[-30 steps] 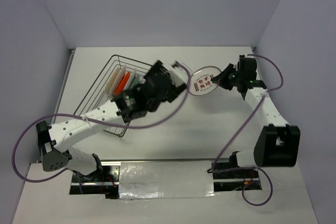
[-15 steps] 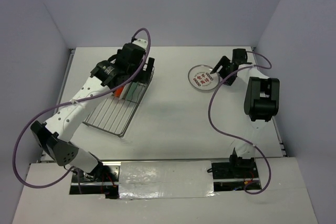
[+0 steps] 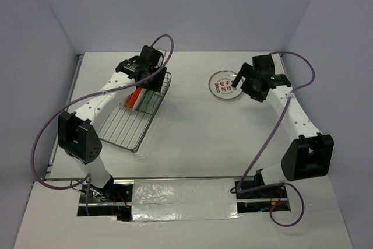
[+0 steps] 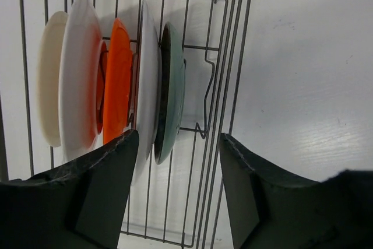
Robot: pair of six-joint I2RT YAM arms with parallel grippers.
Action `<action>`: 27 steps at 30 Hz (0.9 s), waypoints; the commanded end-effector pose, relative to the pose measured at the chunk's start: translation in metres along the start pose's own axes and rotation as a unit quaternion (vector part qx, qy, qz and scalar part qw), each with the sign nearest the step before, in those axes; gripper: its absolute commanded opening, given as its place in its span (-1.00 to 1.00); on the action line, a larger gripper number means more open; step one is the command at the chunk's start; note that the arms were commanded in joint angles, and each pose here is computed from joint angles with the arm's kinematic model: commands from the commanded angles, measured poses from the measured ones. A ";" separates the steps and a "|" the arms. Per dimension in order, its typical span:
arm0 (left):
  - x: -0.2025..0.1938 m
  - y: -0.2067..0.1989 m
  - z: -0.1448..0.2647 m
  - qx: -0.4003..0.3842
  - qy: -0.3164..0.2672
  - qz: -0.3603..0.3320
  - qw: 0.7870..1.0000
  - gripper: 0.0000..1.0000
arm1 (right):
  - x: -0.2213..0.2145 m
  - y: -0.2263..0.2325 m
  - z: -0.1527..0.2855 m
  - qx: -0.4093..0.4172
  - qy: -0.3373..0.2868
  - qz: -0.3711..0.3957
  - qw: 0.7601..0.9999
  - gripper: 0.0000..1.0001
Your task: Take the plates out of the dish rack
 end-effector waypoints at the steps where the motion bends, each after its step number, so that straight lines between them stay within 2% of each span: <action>1: 0.007 0.015 -0.008 -0.002 -0.021 0.009 1.000 0.39 | -0.014 0.003 0.017 0.011 0.013 0.049 0.999 1.00; 9: -0.003 0.016 -0.025 -0.022 -0.019 0.023 0.999 0.20 | -0.041 0.002 0.032 0.028 0.031 0.079 0.996 1.00; 12: -0.003 0.020 -0.022 -0.012 -0.012 0.022 1.000 0.22 | -0.045 0.001 0.033 0.025 0.034 0.080 0.996 1.00; 16: 0.007 0.026 -0.006 -0.008 -0.044 0.021 0.999 0.30 | -0.050 0.004 0.031 0.025 0.037 0.080 0.996 1.00; 19: 0.002 0.031 -0.015 -0.012 -0.026 0.023 0.999 0.15 | -0.056 0.008 0.028 0.027 0.048 0.081 0.995 1.00; 20: 0.000 0.031 -0.018 -0.019 -0.022 0.026 0.999 0.04 | -0.057 0.008 0.027 0.025 0.050 0.081 0.995 1.00; 27: -0.012 0.040 -0.029 -0.027 -0.014 0.040 0.999 -0.04 | -0.058 0.016 0.033 0.029 0.046 0.087 0.995 1.00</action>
Point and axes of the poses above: each gripper's point midway between its finger pads, its own z axis back along the fingers, its own y axis along the line the jaws close on, x = y × z, the point moved 9 cm from there along z, back along the fingers, and after that the axes turned 14 degrees about -z, right-handed, at the moved point
